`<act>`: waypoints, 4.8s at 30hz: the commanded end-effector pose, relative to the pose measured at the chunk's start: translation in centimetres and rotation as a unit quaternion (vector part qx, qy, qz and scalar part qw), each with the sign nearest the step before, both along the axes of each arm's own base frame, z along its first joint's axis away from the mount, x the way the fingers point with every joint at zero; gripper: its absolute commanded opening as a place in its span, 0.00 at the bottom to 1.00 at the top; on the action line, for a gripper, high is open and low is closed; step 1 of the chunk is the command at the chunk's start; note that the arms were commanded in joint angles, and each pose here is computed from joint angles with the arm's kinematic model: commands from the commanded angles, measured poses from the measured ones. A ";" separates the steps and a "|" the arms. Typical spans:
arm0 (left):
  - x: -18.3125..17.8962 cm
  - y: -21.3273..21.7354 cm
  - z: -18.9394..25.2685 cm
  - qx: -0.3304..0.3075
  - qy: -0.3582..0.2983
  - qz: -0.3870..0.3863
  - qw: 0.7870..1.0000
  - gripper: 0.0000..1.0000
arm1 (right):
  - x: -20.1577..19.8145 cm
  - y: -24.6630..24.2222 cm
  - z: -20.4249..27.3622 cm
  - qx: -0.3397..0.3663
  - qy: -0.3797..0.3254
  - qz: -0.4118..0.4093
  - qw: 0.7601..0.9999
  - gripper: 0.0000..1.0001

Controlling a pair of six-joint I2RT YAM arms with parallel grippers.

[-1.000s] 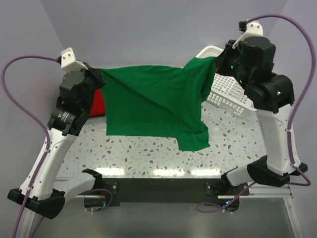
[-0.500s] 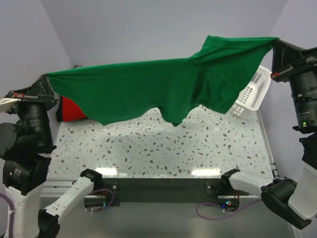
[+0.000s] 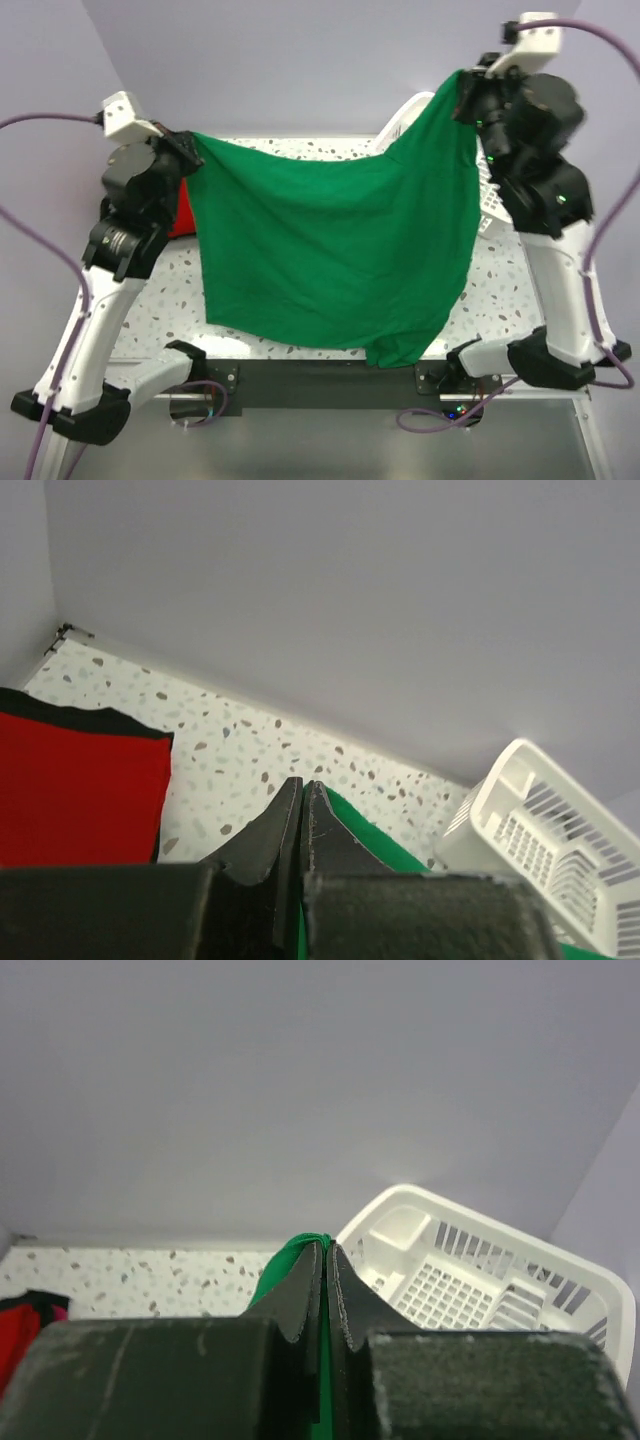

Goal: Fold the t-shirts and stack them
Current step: Flatten the tshirt out

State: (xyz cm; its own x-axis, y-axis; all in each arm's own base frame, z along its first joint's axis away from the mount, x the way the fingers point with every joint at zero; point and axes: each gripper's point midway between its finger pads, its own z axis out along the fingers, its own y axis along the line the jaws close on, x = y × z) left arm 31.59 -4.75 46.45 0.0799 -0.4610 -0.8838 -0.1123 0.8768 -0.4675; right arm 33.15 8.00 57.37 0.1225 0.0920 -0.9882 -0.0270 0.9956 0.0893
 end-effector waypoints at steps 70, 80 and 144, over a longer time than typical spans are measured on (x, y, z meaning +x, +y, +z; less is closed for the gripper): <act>17.2 -2.7 -18.6 0.124 0.195 -0.010 0.973 0.93 | 19.7 0.3 -15.2 -0.068 0.133 -0.017 0.989 0.99; 7.9 -12.1 -29.7 0.046 0.313 -0.182 0.931 0.93 | 7.8 5.8 -27.0 -0.021 0.293 0.106 0.950 0.99; -7.5 3.2 -42.8 0.041 0.504 0.025 0.862 0.59 | 0.0 13.6 -44.1 0.052 0.560 0.129 0.817 0.99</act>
